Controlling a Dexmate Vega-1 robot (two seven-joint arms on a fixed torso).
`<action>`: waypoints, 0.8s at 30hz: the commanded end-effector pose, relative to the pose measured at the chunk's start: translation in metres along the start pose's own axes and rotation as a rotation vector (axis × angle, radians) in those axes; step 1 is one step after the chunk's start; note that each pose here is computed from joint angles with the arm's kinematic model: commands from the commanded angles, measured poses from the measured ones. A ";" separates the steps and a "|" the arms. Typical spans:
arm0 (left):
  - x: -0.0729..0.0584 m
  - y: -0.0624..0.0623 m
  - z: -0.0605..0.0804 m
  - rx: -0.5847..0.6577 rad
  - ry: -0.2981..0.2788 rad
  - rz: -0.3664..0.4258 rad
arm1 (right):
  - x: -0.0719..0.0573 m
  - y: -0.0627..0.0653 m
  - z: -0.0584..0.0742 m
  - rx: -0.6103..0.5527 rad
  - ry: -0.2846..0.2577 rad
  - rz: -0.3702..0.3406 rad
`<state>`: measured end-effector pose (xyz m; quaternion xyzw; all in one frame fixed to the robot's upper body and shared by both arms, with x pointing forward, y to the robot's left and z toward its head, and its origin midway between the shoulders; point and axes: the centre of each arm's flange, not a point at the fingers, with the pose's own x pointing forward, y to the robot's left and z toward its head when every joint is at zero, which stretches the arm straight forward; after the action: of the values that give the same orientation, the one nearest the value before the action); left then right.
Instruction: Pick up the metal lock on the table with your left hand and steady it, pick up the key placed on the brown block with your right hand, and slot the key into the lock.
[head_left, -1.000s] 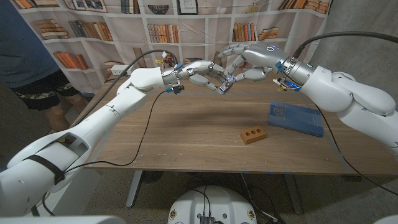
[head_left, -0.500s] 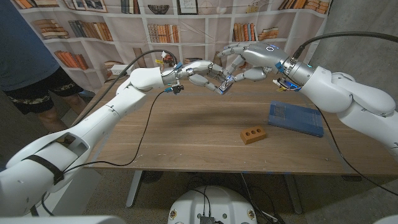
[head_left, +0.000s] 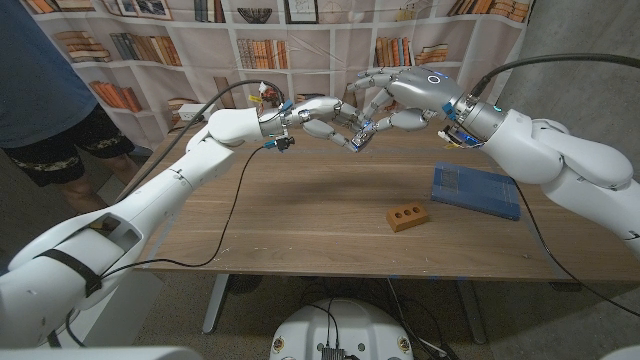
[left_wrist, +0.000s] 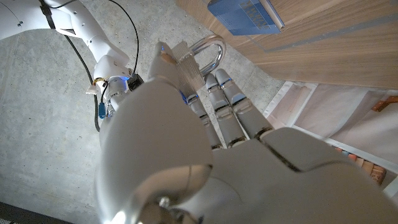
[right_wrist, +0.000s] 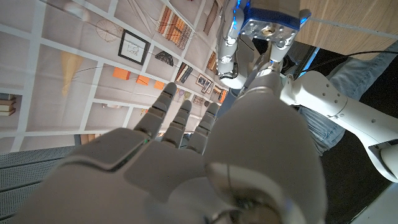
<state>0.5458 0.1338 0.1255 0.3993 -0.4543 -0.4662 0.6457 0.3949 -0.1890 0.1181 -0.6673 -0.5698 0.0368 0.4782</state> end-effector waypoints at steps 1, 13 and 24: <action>-0.001 -0.001 0.001 -0.004 -0.003 -0.001 | 0.000 0.001 0.001 -0.015 0.008 0.006; -0.003 -0.003 0.002 -0.005 -0.001 0.005 | -0.001 0.002 -0.001 -0.010 0.024 0.013; -0.004 -0.002 0.003 -0.002 -0.003 0.008 | -0.003 0.001 0.002 -0.001 0.022 0.012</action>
<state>0.5426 0.1358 0.1228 0.3963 -0.4547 -0.4664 0.6470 0.3957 -0.1899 0.1162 -0.6730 -0.5613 0.0301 0.4806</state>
